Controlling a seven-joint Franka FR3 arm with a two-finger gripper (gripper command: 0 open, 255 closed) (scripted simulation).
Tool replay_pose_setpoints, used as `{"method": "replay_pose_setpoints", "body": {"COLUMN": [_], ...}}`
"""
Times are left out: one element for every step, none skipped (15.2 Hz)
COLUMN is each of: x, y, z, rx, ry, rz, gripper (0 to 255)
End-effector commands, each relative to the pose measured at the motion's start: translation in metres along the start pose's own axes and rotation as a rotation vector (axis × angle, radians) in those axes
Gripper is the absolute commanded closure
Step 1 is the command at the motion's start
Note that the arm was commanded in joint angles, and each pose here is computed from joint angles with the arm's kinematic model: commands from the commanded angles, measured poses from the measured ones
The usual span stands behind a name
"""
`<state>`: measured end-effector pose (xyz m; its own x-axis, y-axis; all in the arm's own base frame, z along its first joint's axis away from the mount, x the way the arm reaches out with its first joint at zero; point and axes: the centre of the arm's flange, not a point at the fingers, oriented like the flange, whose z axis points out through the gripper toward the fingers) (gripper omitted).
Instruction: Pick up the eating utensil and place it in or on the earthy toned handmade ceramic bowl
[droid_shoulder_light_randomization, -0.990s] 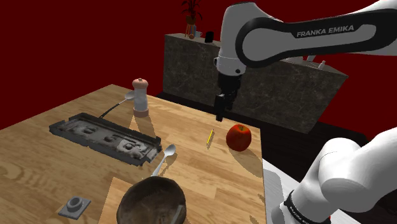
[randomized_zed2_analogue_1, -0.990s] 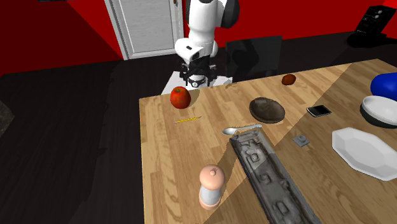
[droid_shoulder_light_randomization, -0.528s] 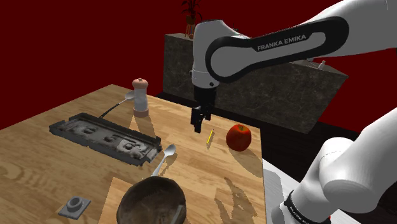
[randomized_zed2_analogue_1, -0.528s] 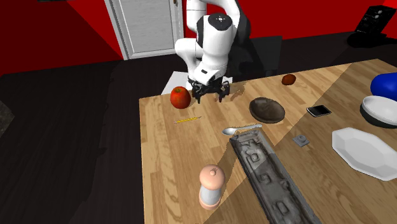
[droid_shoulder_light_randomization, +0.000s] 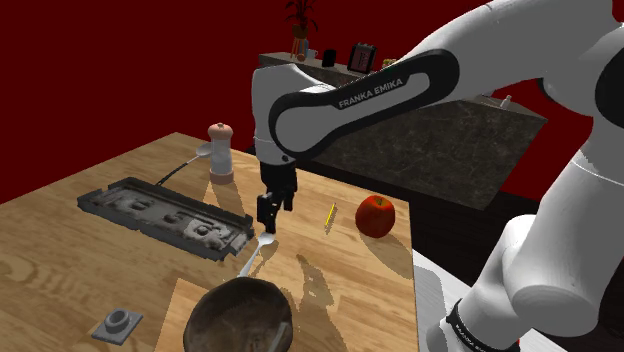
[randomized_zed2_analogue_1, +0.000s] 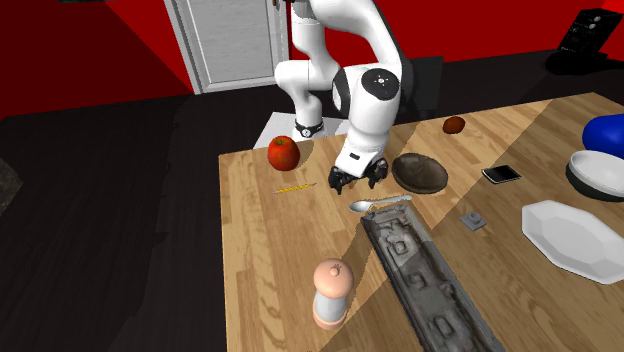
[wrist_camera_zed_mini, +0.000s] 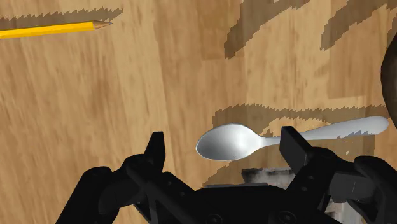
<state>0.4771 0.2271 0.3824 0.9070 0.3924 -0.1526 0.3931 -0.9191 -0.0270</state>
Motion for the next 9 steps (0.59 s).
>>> {"method": "replay_pose_setpoints", "body": {"x": [0.013,0.013,0.013,0.013,0.013,0.013,0.013,0.013,0.013], "y": [-0.007,-0.007,-0.007,-0.007,-0.007,-0.007,-0.007,-0.007,-0.007], "z": [0.009,0.015,0.020,0.025,0.030,0.036,0.041,0.049,0.049], "rx": [0.007,0.007,0.007,0.007,0.007,0.007,0.007,0.007,0.007], "ry": [-0.003,-0.003,-0.003,-0.003,-0.003,-0.003,-0.003,-0.003,-0.003], "rz": [-0.018,-0.018,-0.018,-0.018,-0.018,-0.018,-0.018,-0.018,-0.018], "gripper": [0,0,0,0,0,0,0,0,0]}}
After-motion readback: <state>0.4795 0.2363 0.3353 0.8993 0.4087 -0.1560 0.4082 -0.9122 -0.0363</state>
